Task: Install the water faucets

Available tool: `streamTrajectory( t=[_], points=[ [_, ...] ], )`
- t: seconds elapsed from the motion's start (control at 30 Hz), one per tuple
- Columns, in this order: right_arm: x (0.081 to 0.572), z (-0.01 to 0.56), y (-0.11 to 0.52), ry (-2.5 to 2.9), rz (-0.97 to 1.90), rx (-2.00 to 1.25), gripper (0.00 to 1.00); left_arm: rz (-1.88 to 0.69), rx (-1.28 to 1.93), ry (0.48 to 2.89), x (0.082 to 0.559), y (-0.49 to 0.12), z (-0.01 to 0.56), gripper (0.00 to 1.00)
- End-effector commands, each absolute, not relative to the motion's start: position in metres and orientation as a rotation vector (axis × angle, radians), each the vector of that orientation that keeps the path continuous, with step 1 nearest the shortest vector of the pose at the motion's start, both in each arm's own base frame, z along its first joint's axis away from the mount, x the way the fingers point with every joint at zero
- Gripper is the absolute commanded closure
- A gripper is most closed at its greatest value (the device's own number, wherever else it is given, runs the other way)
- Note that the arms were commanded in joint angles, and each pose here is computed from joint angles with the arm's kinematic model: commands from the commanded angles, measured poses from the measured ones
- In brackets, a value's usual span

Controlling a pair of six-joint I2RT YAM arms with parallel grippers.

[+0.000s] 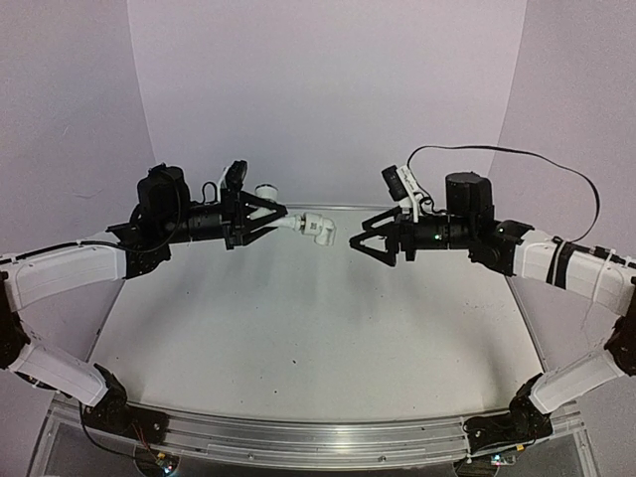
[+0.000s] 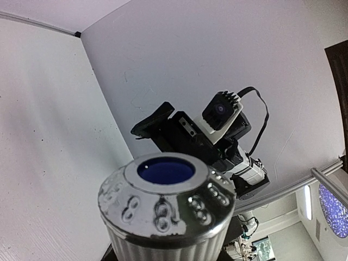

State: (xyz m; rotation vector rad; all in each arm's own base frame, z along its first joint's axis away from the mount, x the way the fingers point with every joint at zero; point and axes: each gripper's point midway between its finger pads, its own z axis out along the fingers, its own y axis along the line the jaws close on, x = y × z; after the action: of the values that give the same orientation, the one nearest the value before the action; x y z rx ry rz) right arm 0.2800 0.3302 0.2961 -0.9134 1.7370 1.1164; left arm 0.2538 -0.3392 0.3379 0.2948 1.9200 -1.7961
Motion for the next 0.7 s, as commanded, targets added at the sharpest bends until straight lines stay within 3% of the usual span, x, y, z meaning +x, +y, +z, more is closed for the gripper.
streamTrajectory(
  t=[0.0,0.13,0.23,0.4,0.5,0.6,0.67],
  points=[
    [0.272,0.322,0.344,1.557,1.228,-0.955,0.02,-1.878,0.281,1.844,0.245,-0.341,0.367,1.00],
    [0.271,0.332,0.361,1.540,1.448,-0.890,0.06,-1.897,0.348,1.848,0.239,-0.355,0.368,1.00],
    [0.272,0.335,0.370,1.543,1.558,-0.862,0.19,-1.889,0.406,1.838,0.234,-0.362,0.367,1.00],
    [0.258,0.329,0.385,1.549,1.676,-0.891,0.31,-1.872,0.423,1.814,0.234,-0.364,0.370,1.00],
    [0.240,0.329,0.393,1.525,1.725,-0.963,0.30,-1.865,0.448,1.793,0.234,-0.365,0.375,1.00],
    [0.227,0.322,0.394,1.506,1.714,-0.997,0.16,-1.859,0.464,1.790,0.236,-0.367,0.375,1.00],
    [0.231,0.318,0.393,1.534,1.697,-0.949,0.24,-1.863,0.478,1.792,0.236,-0.370,0.374,1.00]
  ],
)
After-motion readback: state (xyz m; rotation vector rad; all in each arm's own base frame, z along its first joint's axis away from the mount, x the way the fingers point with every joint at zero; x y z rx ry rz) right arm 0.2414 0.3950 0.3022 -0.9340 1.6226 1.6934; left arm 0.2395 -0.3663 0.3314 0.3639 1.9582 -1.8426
